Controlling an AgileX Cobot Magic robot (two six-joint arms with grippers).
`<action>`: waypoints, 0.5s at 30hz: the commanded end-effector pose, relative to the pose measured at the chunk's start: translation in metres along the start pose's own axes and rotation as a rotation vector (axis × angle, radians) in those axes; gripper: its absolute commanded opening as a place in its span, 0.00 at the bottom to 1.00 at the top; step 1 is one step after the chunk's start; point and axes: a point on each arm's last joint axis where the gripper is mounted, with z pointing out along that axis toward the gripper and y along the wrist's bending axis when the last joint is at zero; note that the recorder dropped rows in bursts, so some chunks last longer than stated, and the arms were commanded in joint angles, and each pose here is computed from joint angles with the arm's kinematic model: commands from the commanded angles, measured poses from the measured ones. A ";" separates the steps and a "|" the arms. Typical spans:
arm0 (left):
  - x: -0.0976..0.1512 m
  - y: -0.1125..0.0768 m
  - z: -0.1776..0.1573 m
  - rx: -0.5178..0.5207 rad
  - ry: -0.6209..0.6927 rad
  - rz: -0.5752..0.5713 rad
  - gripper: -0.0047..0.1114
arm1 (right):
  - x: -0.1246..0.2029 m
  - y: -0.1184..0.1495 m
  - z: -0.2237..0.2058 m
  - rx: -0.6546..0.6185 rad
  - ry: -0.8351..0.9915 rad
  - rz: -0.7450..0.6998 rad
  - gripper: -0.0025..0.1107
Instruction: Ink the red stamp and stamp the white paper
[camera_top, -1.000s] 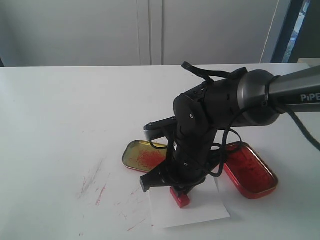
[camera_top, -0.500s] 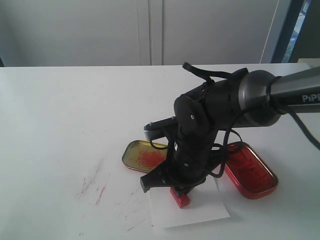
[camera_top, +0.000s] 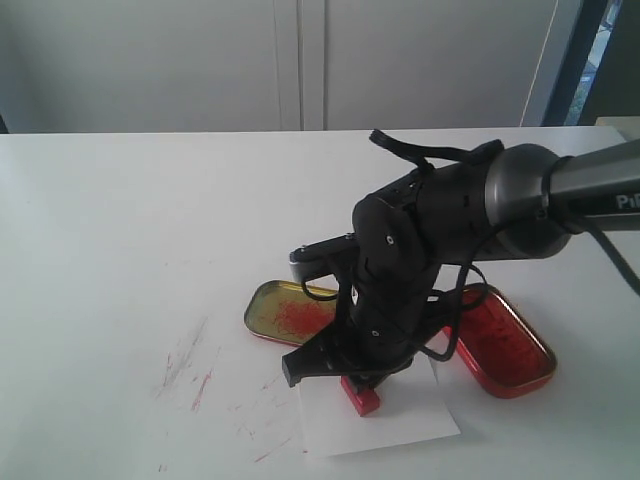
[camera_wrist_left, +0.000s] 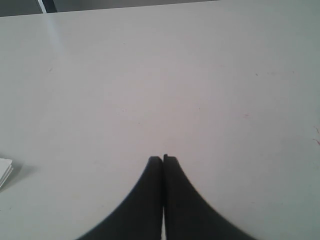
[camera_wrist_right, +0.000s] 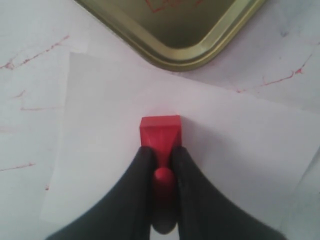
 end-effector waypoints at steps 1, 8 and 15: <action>0.002 0.000 0.000 0.001 0.004 -0.001 0.04 | 0.008 -0.003 0.009 0.014 0.041 0.004 0.02; 0.002 0.000 0.000 0.001 0.004 -0.001 0.04 | 0.008 -0.003 0.000 0.011 0.022 0.002 0.02; 0.002 0.000 0.000 0.001 0.004 -0.001 0.04 | 0.008 -0.003 -0.010 0.010 -0.001 -0.004 0.02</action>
